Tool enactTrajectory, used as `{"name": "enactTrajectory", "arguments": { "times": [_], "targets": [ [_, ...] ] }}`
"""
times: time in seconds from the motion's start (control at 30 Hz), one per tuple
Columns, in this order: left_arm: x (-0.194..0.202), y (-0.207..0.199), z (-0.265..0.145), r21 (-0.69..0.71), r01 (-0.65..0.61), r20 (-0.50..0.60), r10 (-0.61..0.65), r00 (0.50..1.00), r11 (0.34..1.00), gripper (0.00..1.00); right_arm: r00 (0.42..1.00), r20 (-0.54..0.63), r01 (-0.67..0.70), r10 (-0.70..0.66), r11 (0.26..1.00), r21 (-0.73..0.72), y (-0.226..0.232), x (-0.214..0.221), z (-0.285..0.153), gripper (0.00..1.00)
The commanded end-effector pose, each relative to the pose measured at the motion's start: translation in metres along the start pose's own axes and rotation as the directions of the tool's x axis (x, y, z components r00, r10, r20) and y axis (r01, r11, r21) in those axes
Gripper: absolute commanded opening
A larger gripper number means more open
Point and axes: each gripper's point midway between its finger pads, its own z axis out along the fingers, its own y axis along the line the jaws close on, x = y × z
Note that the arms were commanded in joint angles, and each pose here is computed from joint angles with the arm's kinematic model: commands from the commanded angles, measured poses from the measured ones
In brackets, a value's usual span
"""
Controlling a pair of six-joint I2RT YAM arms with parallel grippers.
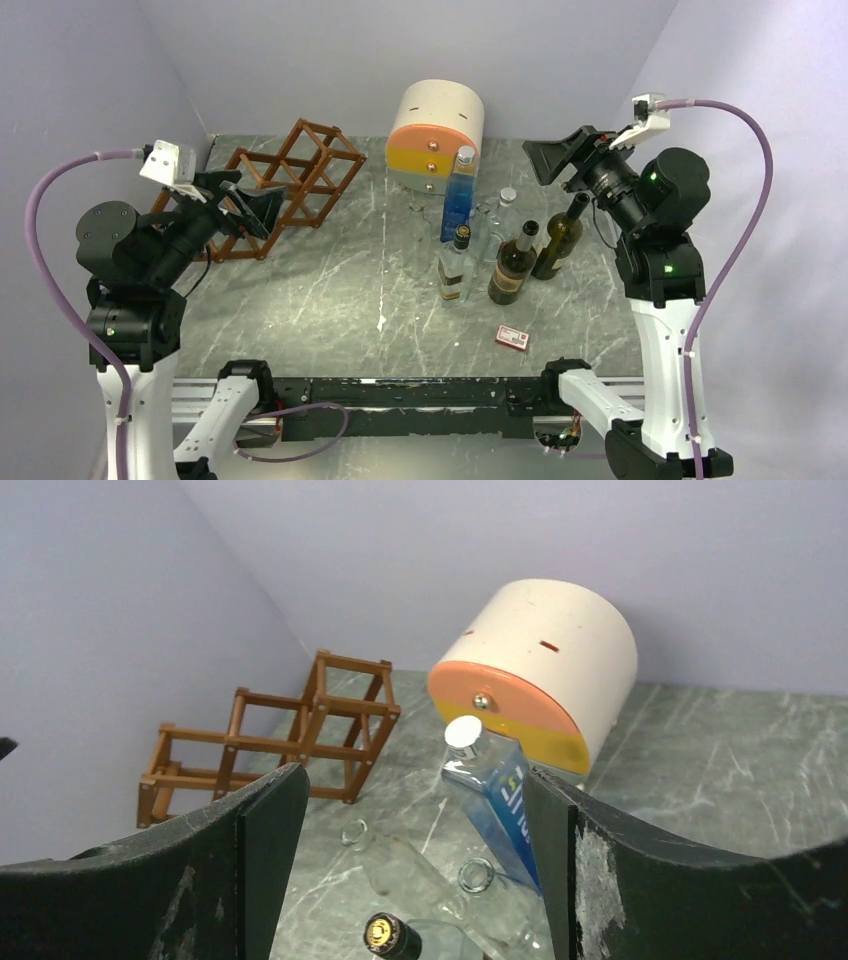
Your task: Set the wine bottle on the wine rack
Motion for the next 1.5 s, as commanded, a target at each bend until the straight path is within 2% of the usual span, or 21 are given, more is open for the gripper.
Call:
{"name": "enactTrajectory", "arguments": {
  "times": [0.0,0.27,0.43,0.53,0.63,0.83,0.97,1.23,1.47],
  "targets": [
    [-0.008,-0.026,-0.003,0.145,-0.06,0.037,0.055,0.998,0.988,1.0,0.999,0.037,0.013,-0.009,0.992,-0.126,0.023,-0.01,-0.004,0.84],
    [0.007,-0.05,-0.004,0.297,-0.072,0.032,0.065,0.997,0.952,1.0,0.996,-0.022,0.075,-0.088,0.933,-0.353,0.05,0.009,0.005,0.84],
    [0.021,-0.053,-0.005,0.336,-0.085,0.043,0.075,0.996,0.938,0.99,0.995,-0.068,0.042,-0.079,0.9,-0.434,0.06,0.023,0.02,0.78],
    [0.025,-0.05,-0.002,0.33,-0.084,0.057,0.069,0.996,0.94,0.99,0.991,-0.069,0.079,-0.112,0.926,-0.368,0.065,0.031,0.04,0.75],
    [0.027,-0.041,0.003,0.29,-0.072,0.047,0.061,0.997,0.954,0.99,0.976,-0.129,0.132,-0.176,0.947,-0.294,0.083,0.058,0.061,0.75],
    [0.029,-0.026,0.013,0.215,-0.039,0.031,0.033,0.999,0.976,0.97,0.919,-0.291,0.215,-0.265,0.957,-0.193,0.103,0.125,0.094,0.75],
    [0.034,-0.016,0.015,0.164,-0.018,0.022,0.015,1.0,0.986,0.96,0.871,-0.359,0.326,-0.336,0.941,-0.089,0.096,0.155,0.102,0.76],
    [0.042,0.001,0.019,0.074,0.006,0.008,-0.007,1.0,0.997,0.95,0.777,-0.474,0.42,-0.414,0.902,-0.098,0.094,0.208,0.102,0.79],
    [0.053,0.006,0.025,0.065,0.023,-0.016,-0.022,1.0,0.998,0.94,0.736,-0.534,0.438,-0.415,0.894,-0.091,0.085,0.244,0.102,0.78]
  ]
}}
